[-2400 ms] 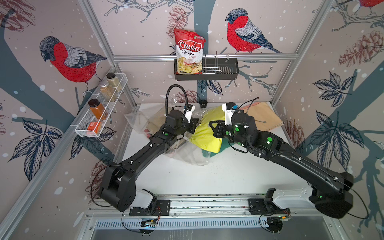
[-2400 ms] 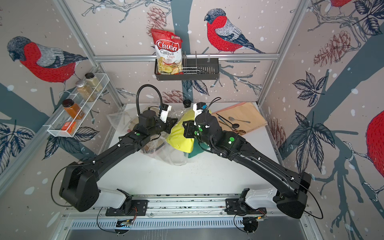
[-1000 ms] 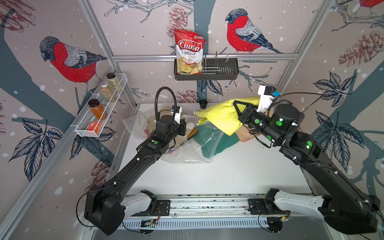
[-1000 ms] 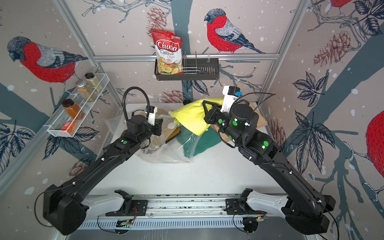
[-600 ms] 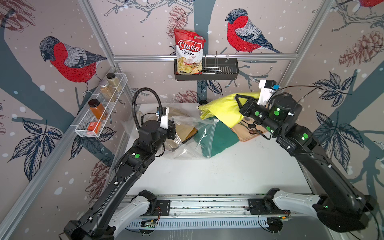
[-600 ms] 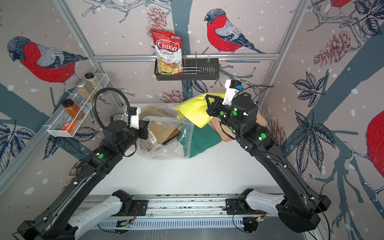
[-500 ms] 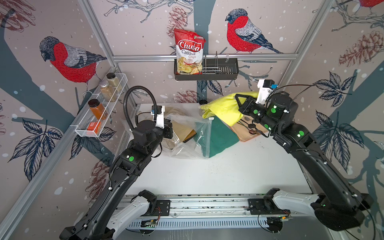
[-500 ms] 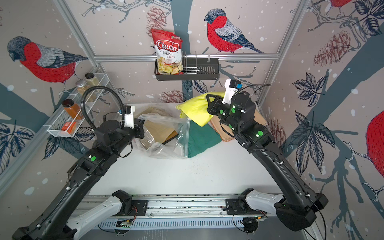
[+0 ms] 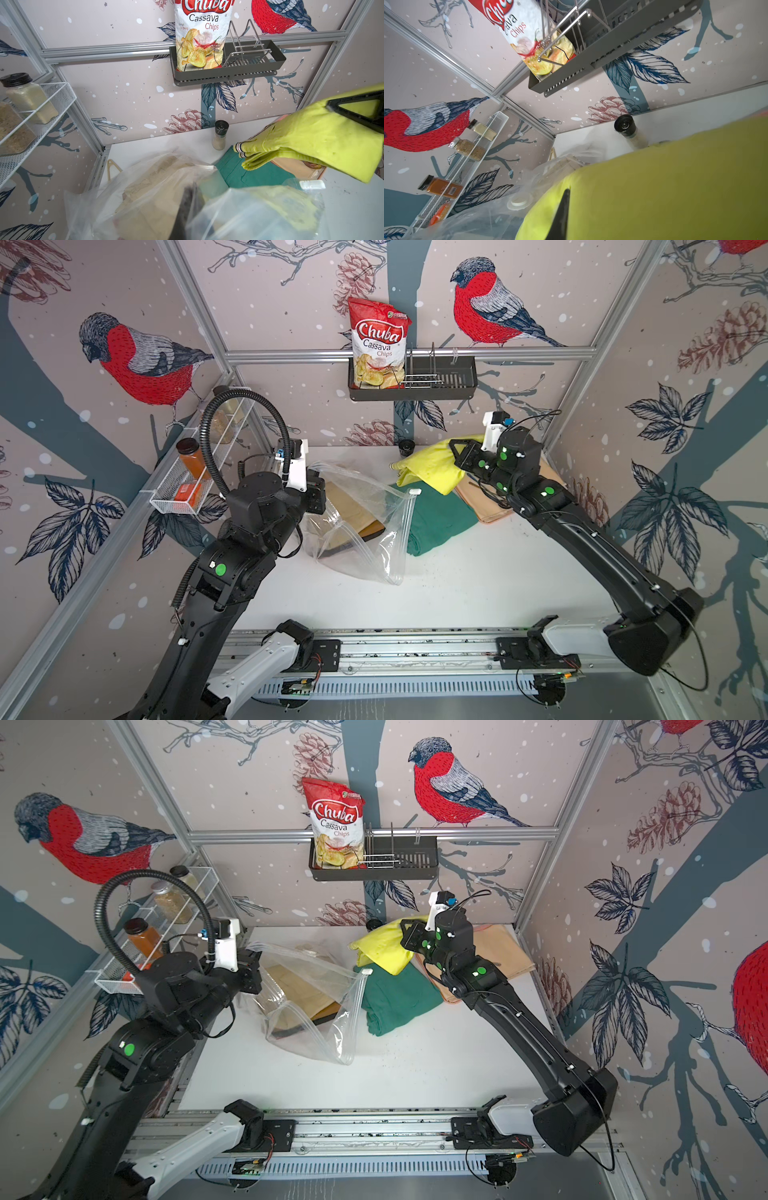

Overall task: Take the trousers out of the vacuum bag
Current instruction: Place the trousers at the center of the board.

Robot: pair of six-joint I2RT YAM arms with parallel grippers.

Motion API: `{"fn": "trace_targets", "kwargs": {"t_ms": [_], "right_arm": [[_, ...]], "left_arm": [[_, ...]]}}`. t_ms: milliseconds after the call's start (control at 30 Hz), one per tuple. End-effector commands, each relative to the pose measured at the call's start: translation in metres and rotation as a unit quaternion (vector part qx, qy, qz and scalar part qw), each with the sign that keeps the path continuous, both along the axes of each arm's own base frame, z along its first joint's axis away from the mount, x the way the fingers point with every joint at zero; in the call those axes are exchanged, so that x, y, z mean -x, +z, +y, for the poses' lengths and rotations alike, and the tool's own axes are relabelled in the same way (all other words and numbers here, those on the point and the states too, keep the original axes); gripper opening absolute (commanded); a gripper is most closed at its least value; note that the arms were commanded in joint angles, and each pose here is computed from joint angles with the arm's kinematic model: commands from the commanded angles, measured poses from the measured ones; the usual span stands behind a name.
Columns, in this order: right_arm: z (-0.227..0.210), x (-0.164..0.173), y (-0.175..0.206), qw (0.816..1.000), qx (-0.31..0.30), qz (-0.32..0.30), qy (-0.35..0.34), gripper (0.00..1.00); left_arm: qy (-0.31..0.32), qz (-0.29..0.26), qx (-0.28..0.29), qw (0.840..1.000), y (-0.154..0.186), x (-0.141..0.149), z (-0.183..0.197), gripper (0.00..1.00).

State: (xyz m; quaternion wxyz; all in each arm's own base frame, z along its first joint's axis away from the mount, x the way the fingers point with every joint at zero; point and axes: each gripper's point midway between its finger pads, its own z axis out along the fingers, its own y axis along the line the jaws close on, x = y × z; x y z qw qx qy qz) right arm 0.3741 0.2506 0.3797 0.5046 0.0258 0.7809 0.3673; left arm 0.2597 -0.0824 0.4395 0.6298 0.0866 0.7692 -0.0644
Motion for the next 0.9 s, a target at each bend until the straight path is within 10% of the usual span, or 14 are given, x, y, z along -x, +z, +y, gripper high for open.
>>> {"fn": "trace_targets", "kwargs": {"t_ms": [0,867], "right_arm": [[0.007,-0.016,0.030,0.997,-0.047,-0.067,-0.002,0.00],[0.062,-0.104,-0.061,0.999,-0.036,-0.015,0.017,0.00]], "left_arm": [[0.025,-0.069,0.018,0.997,0.039,0.005,0.012,0.00],[0.040,-0.066,0.004,0.997,0.032,0.012,0.022,0.00]]}}
